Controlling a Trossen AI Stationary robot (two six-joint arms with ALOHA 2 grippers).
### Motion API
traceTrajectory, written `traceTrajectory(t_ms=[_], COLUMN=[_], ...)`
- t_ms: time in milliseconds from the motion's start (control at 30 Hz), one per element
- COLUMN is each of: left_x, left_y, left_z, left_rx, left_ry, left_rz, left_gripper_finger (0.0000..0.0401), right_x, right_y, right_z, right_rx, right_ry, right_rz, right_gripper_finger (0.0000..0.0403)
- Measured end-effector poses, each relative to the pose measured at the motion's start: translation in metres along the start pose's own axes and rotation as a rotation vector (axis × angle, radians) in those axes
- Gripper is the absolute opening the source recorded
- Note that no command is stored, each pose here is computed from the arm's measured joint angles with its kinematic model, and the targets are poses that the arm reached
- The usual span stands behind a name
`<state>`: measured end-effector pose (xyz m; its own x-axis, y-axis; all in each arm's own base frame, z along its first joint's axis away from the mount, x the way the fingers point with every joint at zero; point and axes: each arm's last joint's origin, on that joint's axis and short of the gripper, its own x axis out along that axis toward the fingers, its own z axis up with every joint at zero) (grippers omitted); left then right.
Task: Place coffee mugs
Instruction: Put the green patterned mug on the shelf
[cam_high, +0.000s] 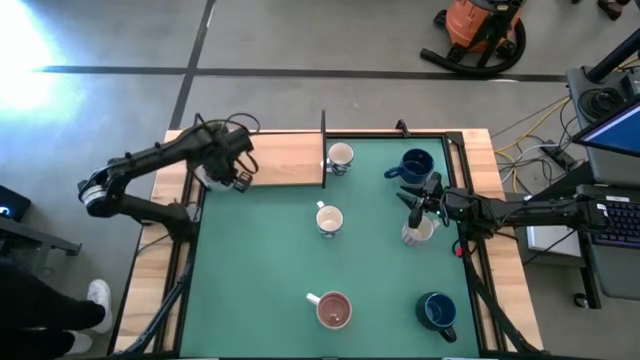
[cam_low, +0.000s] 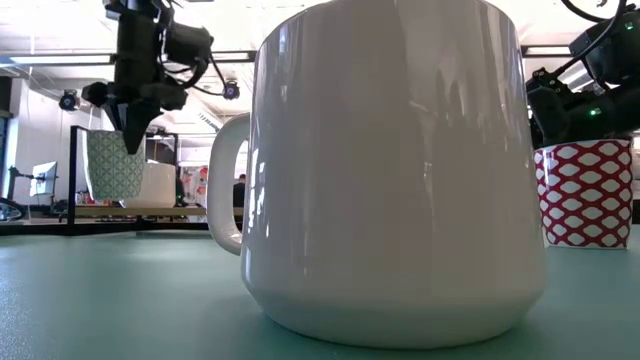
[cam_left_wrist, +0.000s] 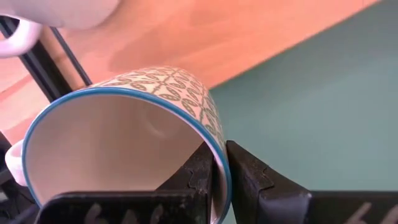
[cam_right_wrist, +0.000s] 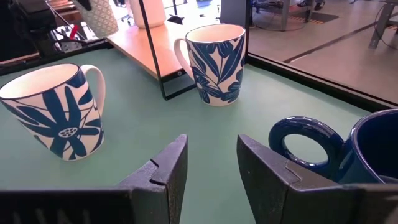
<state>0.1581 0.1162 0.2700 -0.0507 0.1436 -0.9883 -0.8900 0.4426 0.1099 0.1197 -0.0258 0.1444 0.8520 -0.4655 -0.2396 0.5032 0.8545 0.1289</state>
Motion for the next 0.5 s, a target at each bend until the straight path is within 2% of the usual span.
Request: traceTrajectory(t_ms=[500], left_x=[0.005], left_y=[0.027], left_z=[0.015], left_rx=[-0.083], left_ry=[-0.016], left_rz=[0.002], left_gripper_finger=[0.0017], right_x=[0.0], right_y=[0.0], right_z=[0.0], right_rx=[0.0], right_ry=[0.0], right_rz=[0.0], right_gripper_finger=[0.0128])
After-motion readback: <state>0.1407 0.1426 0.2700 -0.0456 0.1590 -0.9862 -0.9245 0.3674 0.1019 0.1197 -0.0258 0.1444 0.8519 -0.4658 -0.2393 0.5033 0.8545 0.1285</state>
